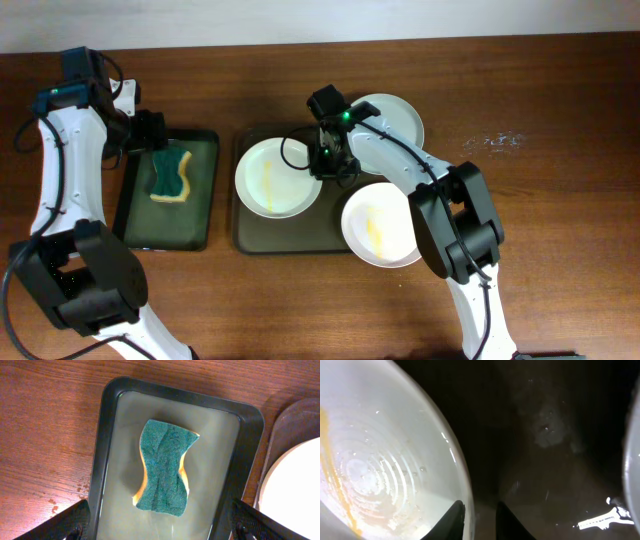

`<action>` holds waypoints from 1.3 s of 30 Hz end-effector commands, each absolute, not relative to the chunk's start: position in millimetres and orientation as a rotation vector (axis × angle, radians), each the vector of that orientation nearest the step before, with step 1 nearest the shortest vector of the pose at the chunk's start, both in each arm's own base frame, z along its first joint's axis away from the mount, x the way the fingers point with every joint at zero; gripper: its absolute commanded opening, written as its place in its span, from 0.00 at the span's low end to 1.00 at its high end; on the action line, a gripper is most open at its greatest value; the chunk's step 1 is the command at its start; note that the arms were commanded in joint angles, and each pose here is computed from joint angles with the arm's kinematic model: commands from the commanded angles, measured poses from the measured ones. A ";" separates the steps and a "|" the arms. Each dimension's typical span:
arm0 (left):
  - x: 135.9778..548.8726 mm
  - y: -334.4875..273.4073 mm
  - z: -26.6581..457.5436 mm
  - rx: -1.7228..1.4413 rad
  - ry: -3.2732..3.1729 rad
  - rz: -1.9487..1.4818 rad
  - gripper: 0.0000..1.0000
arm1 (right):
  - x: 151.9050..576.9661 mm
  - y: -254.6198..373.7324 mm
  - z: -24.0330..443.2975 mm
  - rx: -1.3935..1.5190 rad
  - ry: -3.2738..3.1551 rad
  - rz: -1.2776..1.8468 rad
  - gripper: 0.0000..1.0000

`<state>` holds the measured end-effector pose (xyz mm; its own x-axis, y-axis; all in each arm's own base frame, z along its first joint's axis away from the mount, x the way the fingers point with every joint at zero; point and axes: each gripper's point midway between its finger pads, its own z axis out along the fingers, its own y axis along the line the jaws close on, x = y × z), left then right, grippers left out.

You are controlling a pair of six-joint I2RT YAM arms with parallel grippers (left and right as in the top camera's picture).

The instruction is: Clean dirty plates on tray and stack at the side

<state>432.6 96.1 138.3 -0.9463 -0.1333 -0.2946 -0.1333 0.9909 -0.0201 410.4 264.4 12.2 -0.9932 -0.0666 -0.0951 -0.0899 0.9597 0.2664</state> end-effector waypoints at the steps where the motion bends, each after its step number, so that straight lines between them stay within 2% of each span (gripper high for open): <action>1: 435.0 94.5 138.7 -0.169 2.837 -0.017 0.85 | 403.8 260.3 0.8 -0.103 3.051 0.378 0.09; 2: 434.5 94.5 137.9 -0.168 2.839 -0.016 0.79 | 403.3 259.6 -1.8 -0.103 3.050 0.374 0.04; 4: 433.3 94.2 135.1 -0.099 2.848 -0.008 0.69 | 403.2 259.6 -5.0 -0.104 3.046 0.377 0.04; 10: 429.8 93.4 114.0 -0.033 2.902 -0.015 0.68 | 401.6 256.3 -11.2 -0.099 3.049 0.363 0.04; 18: 423.5 81.1 28.9 0.032 3.084 -0.171 0.62 | 401.4 256.3 -11.3 -0.100 3.050 0.363 0.04; 20: 422.1 77.6 22.7 0.034 3.099 -0.191 0.52 | 400.2 255.5 -11.5 -0.098 3.056 0.359 0.04; 26: 417.0 75.9 21.6 -0.058 3.124 -0.201 0.38 | 399.0 254.8 -11.7 -0.098 3.061 0.356 0.04; 29: 419.8 76.6 13.1 -0.059 3.125 -0.201 0.37 | 398.5 254.5 -11.8 -0.098 3.063 0.354 0.04; 31: 418.5 76.4 -2.7 -0.062 3.150 -0.211 0.29 | 398.5 254.5 -11.8 -0.098 3.063 0.354 0.04; 33: 418.4 76.3 -7.5 -0.076 3.157 -0.214 0.10 | 398.5 254.5 -11.8 -0.098 3.063 0.354 0.04; 35: 421.4 77.0 -7.4 -0.103 3.145 -0.209 0.02 | 398.5 254.5 -11.8 -0.098 3.063 0.354 0.05; 37: 422.4 77.1 -6.2 -0.137 3.142 -0.208 0.00 | 398.7 254.6 -11.8 -0.098 3.063 0.354 0.05; 39: 429.9 74.2 7.6 -0.134 3.117 -0.243 0.00 | 398.8 254.6 -11.8 -0.099 3.062 0.355 0.14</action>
